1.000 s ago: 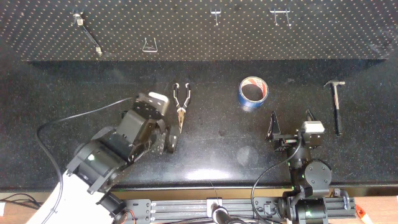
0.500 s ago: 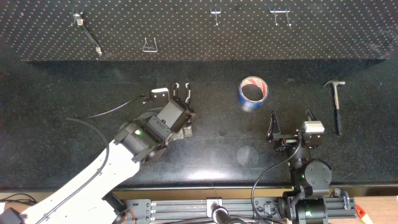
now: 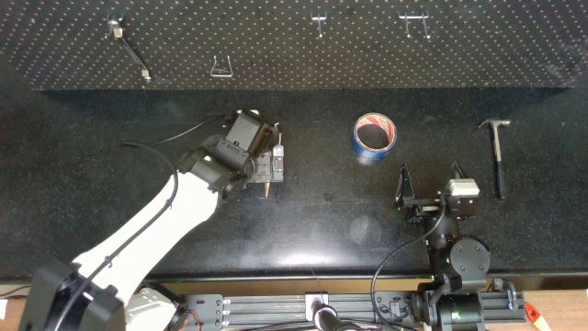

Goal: Place Tools Onto Pegboard

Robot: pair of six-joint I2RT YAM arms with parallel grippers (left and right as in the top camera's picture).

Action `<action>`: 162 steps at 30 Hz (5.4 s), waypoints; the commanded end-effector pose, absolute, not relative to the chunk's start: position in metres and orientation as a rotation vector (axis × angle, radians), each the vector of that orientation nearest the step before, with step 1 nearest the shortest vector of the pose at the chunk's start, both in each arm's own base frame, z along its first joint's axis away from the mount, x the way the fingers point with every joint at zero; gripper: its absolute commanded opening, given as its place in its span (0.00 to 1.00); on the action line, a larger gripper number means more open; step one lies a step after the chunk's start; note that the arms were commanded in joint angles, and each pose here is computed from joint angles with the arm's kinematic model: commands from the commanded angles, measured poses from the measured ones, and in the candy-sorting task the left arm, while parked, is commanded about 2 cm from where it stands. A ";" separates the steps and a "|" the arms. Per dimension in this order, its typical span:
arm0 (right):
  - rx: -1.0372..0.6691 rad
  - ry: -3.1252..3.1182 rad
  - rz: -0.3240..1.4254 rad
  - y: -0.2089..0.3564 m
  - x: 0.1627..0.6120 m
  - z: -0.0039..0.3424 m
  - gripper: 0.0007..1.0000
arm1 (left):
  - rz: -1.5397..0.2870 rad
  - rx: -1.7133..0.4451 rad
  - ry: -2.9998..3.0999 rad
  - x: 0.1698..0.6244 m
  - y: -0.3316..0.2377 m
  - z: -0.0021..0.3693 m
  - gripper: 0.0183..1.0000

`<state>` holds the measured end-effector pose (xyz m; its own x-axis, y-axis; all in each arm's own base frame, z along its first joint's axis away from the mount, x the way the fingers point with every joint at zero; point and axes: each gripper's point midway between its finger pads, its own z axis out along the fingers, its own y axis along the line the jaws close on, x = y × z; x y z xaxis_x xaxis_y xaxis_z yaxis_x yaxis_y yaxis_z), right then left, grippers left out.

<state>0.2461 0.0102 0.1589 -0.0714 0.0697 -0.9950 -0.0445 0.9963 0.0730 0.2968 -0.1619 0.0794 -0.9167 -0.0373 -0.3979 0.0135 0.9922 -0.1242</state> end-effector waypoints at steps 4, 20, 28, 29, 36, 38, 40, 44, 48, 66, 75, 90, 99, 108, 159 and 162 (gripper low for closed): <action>0.002 1.640 0.094 0.012 0.246 0.158 0.98 | -0.158 0.026 2.757 0.327 -0.179 0.064 1.00; 0.002 1.640 0.094 0.012 0.246 0.158 0.98 | -0.131 -0.023 2.766 0.347 -0.173 0.033 1.00; 0.002 1.640 0.094 0.012 0.246 0.158 0.98 | -0.129 0.052 2.749 0.351 -0.177 0.039 1.00; 0.002 1.640 0.094 0.012 0.246 0.158 0.98 | -0.130 0.052 2.747 0.352 -0.178 0.039 1.00; 0.002 1.640 0.094 0.012 0.246 0.158 0.98 | -0.108 0.104 2.729 0.352 -0.184 0.040 0.99; 0.002 1.640 0.094 0.012 0.246 0.158 0.98 | -0.113 0.110 2.722 0.353 -0.187 0.041 1.00; 0.002 1.640 0.094 0.012 0.246 0.158 0.98 | -0.123 0.102 2.709 0.356 -0.188 0.042 1.00; 0.002 1.640 0.094 0.012 0.246 0.158 0.98 | -0.104 0.102 2.739 0.355 -0.188 0.028 1.00; 0.002 1.640 0.094 0.012 0.246 0.158 0.98 | -0.120 0.028 2.739 0.358 -0.189 0.028 1.00; 0.002 1.640 0.094 0.012 0.246 0.158 0.98 | -0.052 -0.016 2.753 0.356 -0.179 0.029 0.95; 0.002 1.640 0.094 0.012 0.246 0.158 0.98 | -0.042 -0.014 2.765 0.355 -0.179 0.023 0.99; 0.002 1.640 0.094 0.012 0.246 0.158 0.98 | -0.039 -0.016 2.771 0.356 -0.179 0.018 0.66; 0.002 1.640 0.094 0.012 0.246 0.158 0.98 | -0.053 -0.088 2.771 0.356 -0.179 0.018 0.62; 0.002 1.640 0.094 0.012 0.246 0.158 0.98 | -0.053 -0.087 2.771 0.356 -0.179 0.018 0.60; 0.002 1.640 0.094 0.012 0.246 0.158 0.98 | -0.033 0.250 2.069 0.342 -0.096 0.286 0.01; 0.002 1.640 0.094 0.012 0.246 0.158 0.98 | -0.146 0.194 1.831 0.347 -0.087 0.330 0.01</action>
<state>0.2461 0.0102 0.1589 -0.0714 0.0697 -0.9950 -0.0445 0.9963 0.0730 0.3548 -0.0842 0.3127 -0.3583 0.0492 -0.9323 0.1126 0.9936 0.0092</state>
